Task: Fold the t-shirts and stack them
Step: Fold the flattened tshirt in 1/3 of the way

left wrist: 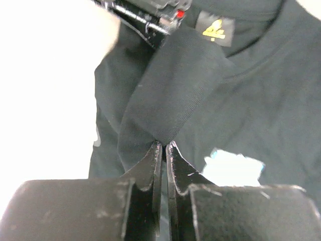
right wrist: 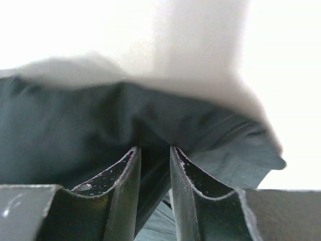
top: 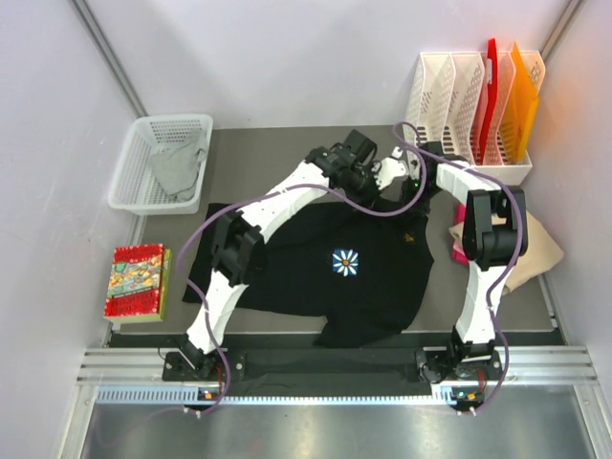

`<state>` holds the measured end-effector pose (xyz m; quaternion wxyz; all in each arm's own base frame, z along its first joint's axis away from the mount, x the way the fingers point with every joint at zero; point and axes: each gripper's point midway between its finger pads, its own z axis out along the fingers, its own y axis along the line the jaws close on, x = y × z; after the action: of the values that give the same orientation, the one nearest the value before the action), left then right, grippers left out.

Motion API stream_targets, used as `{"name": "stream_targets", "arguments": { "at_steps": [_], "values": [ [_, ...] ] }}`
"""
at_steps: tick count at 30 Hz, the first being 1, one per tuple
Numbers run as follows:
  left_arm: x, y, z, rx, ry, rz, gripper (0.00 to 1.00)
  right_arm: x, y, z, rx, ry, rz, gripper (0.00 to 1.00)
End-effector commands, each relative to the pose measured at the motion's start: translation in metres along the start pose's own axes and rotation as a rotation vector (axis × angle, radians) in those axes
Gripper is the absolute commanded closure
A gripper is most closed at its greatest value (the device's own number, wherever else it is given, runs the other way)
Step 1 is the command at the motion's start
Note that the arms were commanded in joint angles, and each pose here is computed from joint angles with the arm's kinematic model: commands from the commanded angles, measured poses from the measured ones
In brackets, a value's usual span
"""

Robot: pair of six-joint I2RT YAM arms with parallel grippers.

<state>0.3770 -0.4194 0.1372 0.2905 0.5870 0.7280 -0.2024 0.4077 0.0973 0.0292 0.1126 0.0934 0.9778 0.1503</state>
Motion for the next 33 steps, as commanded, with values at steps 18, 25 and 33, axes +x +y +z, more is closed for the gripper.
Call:
{"name": "stream_targets", "arguments": {
  "at_steps": [18, 25, 33],
  "values": [
    [0.028, -0.097, -0.055, 0.344, 0.137, 0.035, 0.67, -0.020, -0.012, -0.021, 0.069, -0.082, -0.006, 0.71],
    [0.043, -0.026, -0.040, 0.108, 0.112, -0.073, 0.71, -0.046, -0.040, -0.028, 0.177, -0.119, 0.011, 0.72],
    [0.064, 0.049, -0.084, 0.007, 0.043, -0.274, 0.71, -0.073, -0.064, -0.037, 0.192, -0.150, 0.067, 0.73]
  ]
}}
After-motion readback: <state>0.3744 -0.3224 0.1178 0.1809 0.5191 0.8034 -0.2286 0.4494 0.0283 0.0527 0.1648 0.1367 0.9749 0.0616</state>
